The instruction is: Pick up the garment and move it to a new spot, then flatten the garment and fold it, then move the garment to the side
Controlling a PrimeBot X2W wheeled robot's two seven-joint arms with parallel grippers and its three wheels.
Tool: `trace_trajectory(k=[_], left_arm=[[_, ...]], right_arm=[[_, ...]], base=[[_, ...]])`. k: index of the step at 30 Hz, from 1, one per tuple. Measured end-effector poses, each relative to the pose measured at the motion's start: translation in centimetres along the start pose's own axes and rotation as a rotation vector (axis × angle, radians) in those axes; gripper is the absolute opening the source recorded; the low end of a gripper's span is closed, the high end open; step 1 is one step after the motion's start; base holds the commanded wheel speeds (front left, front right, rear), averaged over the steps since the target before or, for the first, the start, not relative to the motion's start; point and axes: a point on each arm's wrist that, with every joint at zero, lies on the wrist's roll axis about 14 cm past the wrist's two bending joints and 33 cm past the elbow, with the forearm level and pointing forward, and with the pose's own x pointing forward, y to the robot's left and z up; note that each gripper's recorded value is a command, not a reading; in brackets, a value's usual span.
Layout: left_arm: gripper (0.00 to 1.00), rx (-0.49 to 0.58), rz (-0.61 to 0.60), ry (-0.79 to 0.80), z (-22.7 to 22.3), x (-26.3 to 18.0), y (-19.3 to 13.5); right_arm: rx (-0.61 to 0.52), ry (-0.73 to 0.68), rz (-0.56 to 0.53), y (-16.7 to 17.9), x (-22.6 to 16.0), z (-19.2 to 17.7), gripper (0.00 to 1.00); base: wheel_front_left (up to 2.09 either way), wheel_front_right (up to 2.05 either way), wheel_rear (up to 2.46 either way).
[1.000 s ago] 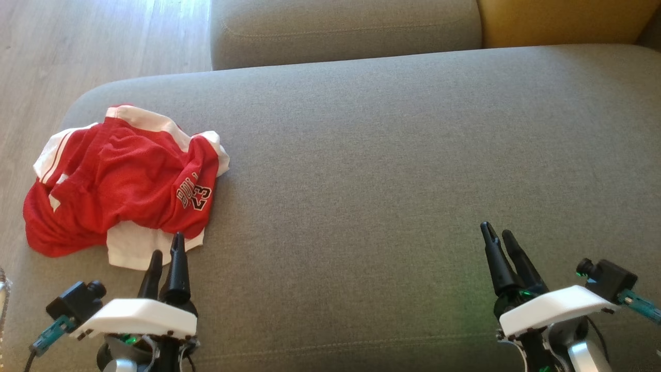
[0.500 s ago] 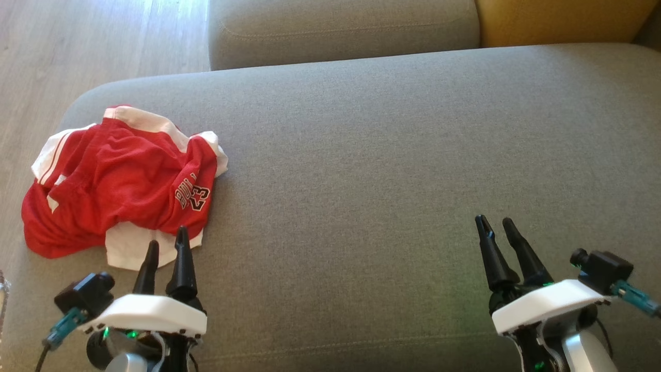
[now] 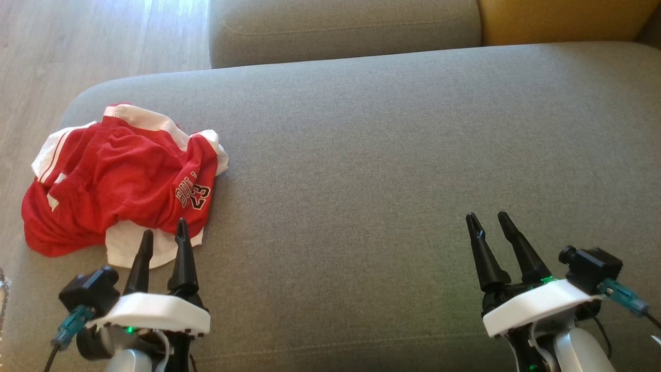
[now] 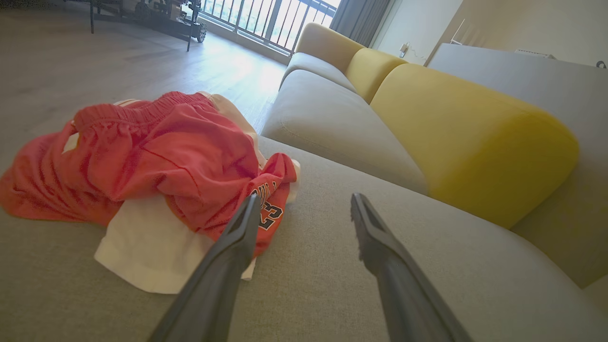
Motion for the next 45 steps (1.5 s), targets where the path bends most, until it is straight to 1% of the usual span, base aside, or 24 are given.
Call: trace_trajectory(k=[5,13,18,32,45], left_arm=[[1.0,0.036,-0.021,-0.021,0.5,0.1,-0.4],[1.0,0.089,-0.052,-0.048,0.8,0.1,-0.9],[1.0,0.128,-0.081,-0.047,0.6,0.0,-1.4],[1.0,0.241,-0.134,-0.047,-0.4,-0.1,-2.6],[1.0,0.233,-0.119,-0.01,-1.5,-0.4,-2.0]], right_arm=[[-0.036,-0.008,0.008,0.1,0.0,0.1,1.0],[-0.122,-0.026,0.033,0.7,0.2,0.5,1.0],[-0.182,-0.044,0.052,1.1,0.5,0.9,1.0],[-0.341,-0.052,0.075,1.2,0.4,0.7,1.0],[-0.346,-0.045,0.082,1.3,0.6,0.5,1.0]], base=[[0.0,0.0,0.0],[0.0,0.0,0.0],[0.0,0.0,0.0],[0.0,0.0,0.0],[0.0,0.0,0.0]])
